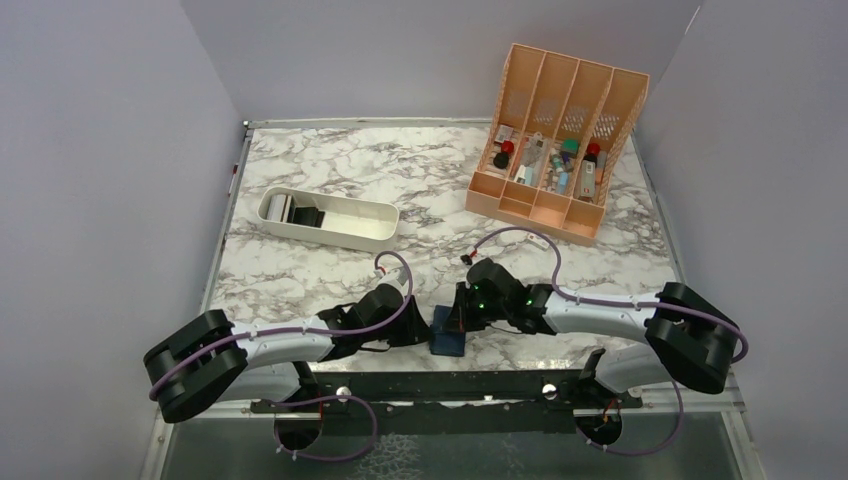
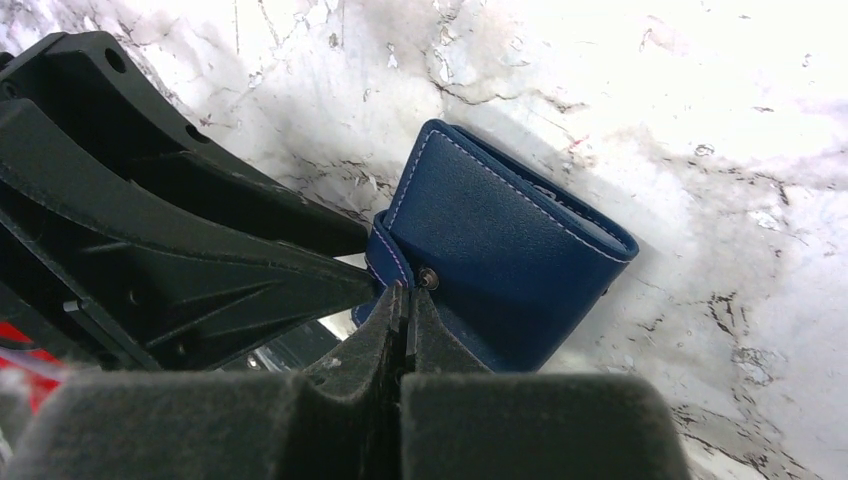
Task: Put the credit cards into the card holder
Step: Close the card holder at the center of the board.
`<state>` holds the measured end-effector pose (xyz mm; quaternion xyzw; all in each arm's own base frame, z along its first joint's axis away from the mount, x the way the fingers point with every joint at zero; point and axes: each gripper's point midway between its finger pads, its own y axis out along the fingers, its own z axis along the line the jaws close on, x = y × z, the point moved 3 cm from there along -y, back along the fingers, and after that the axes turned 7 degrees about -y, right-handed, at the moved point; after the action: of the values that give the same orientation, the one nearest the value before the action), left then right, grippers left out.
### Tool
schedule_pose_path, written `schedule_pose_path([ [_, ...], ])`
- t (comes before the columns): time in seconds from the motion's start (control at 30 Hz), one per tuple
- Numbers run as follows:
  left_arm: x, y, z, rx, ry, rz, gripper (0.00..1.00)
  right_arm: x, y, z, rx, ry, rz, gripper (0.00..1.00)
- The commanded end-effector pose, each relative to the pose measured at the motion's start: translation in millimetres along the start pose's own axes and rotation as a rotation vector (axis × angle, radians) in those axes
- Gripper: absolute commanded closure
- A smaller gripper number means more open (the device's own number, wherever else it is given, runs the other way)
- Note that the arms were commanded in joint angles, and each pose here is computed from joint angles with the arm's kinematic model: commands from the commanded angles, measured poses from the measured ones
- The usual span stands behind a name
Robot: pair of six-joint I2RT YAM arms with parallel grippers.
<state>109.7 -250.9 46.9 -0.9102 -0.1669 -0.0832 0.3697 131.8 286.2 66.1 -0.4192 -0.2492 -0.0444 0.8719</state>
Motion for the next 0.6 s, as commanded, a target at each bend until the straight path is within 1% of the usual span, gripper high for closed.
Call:
schedule_pose_path([
  [0.0,-4,-1,20,0.084,0.007,0.001,0.66,-5,-2,-12,-0.062,0.012,-0.007,0.99],
  [0.37,-3,0,18,0.08,0.017,0.003,0.67,-3,2,-19,-0.101,0.014,-0.019,0.99],
  [0.57,-5,2,20,0.085,0.018,0.01,0.66,-7,7,-25,-0.131,0.02,-0.003,0.99],
])
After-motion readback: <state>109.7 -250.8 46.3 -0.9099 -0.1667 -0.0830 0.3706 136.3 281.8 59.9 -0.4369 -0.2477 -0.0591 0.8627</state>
